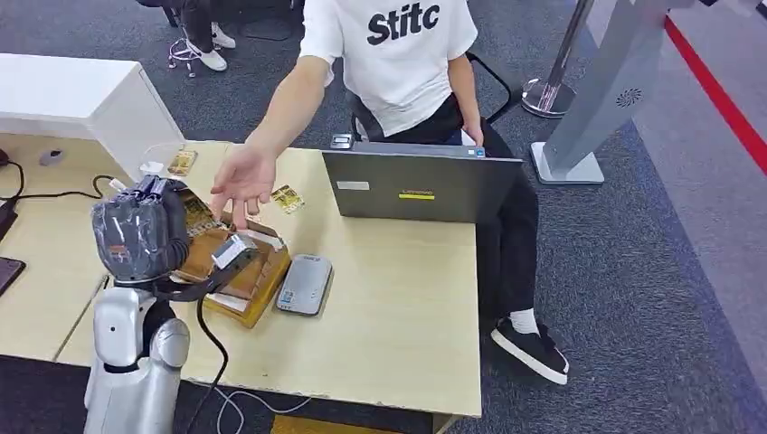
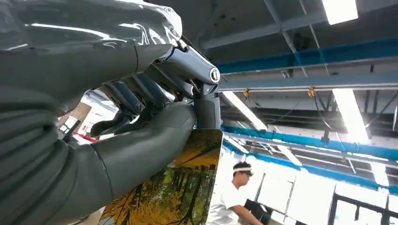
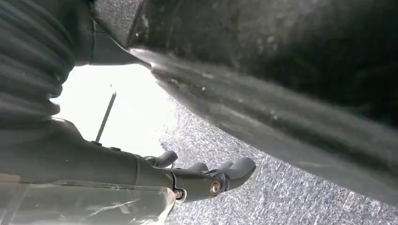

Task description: Pass the card to the sensor for recognition and then transmit it.

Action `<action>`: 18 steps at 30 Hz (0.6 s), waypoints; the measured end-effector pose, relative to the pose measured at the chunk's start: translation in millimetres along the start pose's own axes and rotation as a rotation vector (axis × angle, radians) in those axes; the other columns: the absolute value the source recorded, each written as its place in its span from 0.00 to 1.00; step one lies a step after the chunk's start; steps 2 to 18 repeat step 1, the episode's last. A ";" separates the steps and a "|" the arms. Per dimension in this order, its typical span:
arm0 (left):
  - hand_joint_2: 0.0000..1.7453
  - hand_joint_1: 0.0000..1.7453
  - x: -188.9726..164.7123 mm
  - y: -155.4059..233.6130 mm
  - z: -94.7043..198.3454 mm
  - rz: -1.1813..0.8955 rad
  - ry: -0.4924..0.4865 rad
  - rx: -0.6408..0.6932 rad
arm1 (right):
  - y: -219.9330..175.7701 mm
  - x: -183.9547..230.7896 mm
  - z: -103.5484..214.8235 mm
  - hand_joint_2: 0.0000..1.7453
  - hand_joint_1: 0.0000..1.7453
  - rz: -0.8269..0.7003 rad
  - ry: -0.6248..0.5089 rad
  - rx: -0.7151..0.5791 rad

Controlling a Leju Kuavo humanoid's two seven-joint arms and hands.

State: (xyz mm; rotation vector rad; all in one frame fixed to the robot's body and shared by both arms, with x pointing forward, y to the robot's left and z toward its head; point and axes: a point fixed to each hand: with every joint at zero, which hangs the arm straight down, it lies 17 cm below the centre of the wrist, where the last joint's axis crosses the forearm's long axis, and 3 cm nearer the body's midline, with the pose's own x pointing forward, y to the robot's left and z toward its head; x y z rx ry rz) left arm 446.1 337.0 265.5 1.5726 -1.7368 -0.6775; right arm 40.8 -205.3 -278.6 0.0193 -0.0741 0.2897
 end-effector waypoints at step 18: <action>1.00 1.00 5.4 17.5 -11.2 0.006 -0.004 0.050 | 0.1 0.0 0.0 1.00 0.00 0.000 0.000 0.001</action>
